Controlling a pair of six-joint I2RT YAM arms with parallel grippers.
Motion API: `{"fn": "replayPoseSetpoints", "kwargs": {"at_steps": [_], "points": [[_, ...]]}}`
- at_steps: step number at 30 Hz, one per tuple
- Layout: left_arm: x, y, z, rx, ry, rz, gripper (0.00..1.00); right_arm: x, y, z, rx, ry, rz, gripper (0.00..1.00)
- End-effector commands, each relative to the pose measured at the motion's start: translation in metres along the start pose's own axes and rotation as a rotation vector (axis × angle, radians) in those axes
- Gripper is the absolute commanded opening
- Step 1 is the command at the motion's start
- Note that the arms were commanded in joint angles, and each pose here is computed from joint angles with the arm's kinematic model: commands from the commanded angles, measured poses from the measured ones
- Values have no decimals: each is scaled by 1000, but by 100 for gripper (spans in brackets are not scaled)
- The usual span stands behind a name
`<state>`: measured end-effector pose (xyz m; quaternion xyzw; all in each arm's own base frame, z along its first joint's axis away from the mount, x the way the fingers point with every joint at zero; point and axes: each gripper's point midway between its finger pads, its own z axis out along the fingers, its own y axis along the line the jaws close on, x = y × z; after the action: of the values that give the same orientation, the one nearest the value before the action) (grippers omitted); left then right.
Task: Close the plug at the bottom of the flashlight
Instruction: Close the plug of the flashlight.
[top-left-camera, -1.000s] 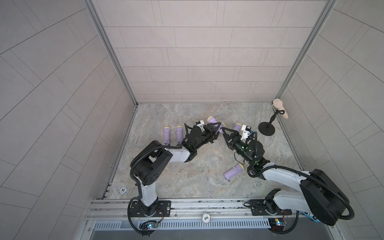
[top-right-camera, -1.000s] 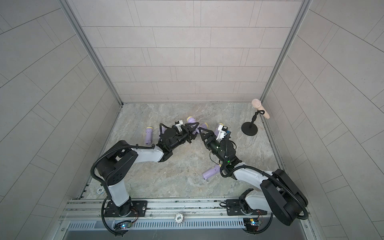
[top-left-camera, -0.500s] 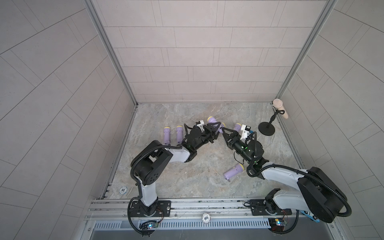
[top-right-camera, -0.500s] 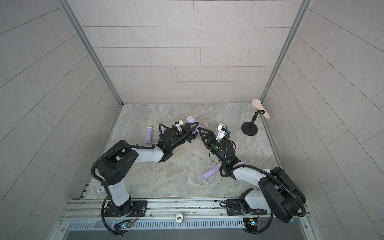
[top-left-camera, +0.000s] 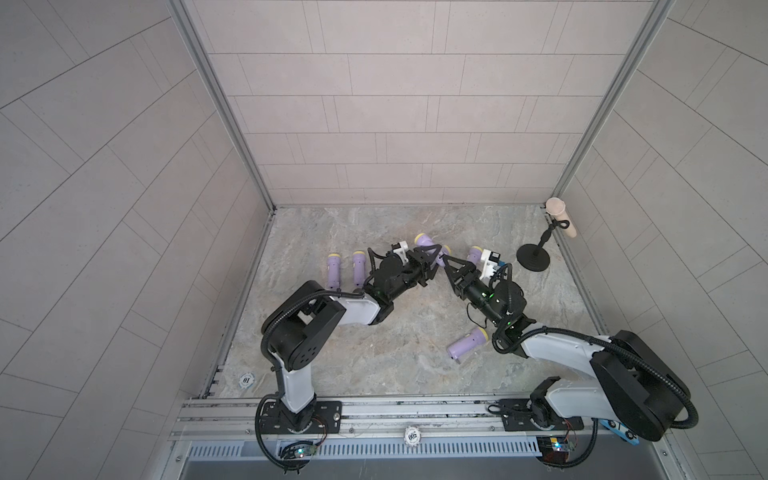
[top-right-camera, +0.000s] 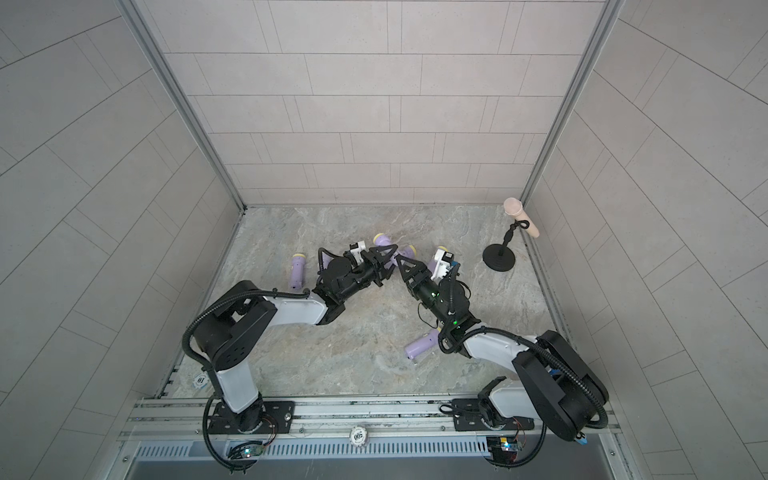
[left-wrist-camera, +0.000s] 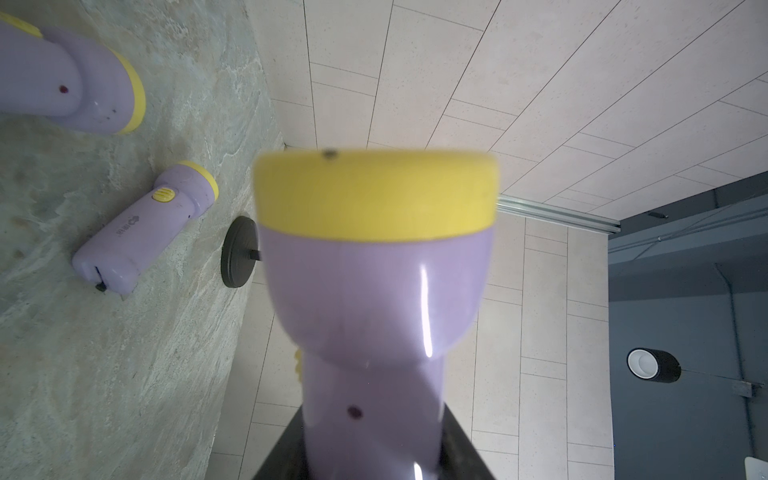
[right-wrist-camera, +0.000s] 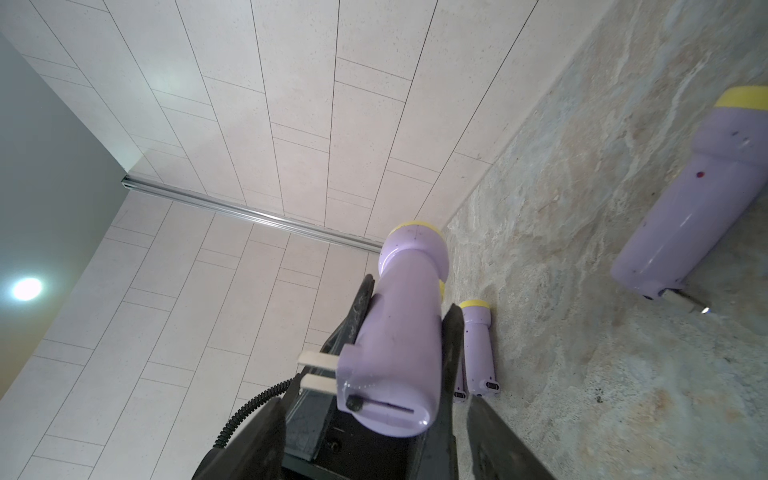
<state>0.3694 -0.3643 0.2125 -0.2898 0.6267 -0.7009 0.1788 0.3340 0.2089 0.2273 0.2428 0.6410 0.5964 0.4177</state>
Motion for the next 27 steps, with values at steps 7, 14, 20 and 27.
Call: {"fn": "replayPoseSetpoints", "kwargs": {"at_steps": [7,14,20,27], "points": [[3,-12,-3,51,22,-15,0,-3,7,1,-40,-11,10,67],[4,-13,-3,54,28,-18,0,-3,6,2,-43,-12,17,66],[5,-14,-3,57,32,-20,0,-3,6,3,-50,-12,29,65],[5,-12,-3,54,31,-23,0,-2,8,4,-60,-9,31,63]]}}
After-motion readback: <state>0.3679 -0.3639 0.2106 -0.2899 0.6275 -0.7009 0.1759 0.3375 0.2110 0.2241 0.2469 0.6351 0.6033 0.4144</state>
